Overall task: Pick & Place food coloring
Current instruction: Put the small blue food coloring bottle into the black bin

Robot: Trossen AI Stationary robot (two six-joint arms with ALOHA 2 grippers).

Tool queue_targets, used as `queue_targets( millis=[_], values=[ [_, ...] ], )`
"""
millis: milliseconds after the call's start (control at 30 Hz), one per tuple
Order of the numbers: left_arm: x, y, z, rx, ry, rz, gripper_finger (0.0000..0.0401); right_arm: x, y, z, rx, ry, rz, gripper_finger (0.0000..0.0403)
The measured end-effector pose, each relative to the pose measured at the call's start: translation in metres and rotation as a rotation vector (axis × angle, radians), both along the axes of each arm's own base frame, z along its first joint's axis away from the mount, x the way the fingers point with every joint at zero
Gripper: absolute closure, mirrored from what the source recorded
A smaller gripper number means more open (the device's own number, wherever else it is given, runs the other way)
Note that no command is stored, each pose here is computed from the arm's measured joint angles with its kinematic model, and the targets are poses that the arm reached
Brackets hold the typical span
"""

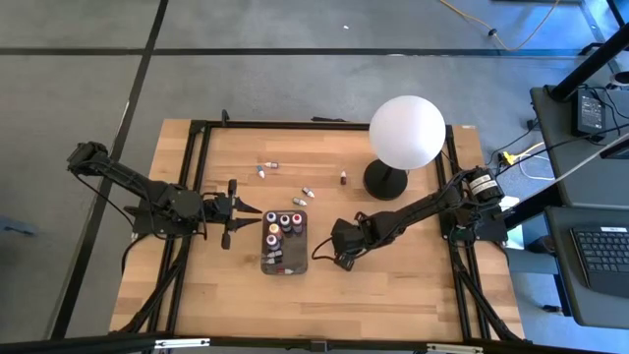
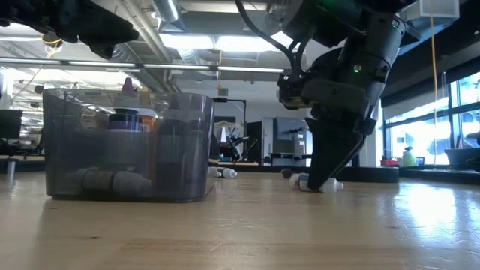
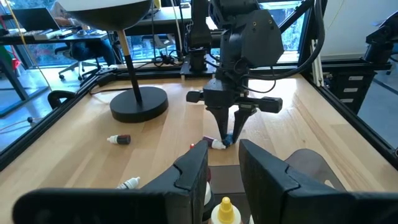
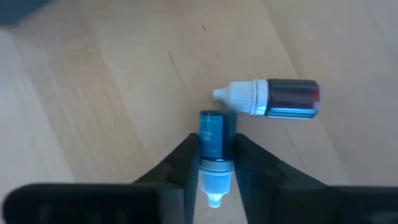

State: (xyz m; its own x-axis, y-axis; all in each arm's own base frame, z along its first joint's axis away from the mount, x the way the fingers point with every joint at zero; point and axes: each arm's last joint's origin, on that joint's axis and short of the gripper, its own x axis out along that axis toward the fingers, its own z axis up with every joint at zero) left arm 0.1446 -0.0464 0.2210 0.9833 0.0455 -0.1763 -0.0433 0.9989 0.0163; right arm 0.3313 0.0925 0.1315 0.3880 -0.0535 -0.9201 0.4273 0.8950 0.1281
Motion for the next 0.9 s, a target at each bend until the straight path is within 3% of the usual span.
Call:
queue_targets(
  millis=[100,267,433,667,900],
  values=[
    [0.000,0.000,0.000,0.000,0.000,0.000,0.0313,0.000,0.000,0.000,-0.004,-0.003,0.028,0.0328],
    [0.000,0.000,0.000,0.000,0.000,0.000,0.0312,0.003,0.003,0.006,0.030,0.018,0.074,0.0328],
    [0.000,0.000,0.000,0.000,0.000,0.000,0.0312,0.017,0.008,0.029,0.026,-0.007,0.159,0.0312],
    [0.000,0.000,0.000,0.000,0.000,0.000,0.0313,0.045,0.014,0.065,-0.074,-0.238,0.306,0.0325],
    [0.000,0.000,0.000,0.000,0.000,0.000,0.0313,0.065,0.020,0.080,-0.121,-0.502,0.392,0.0317]
  ],
)
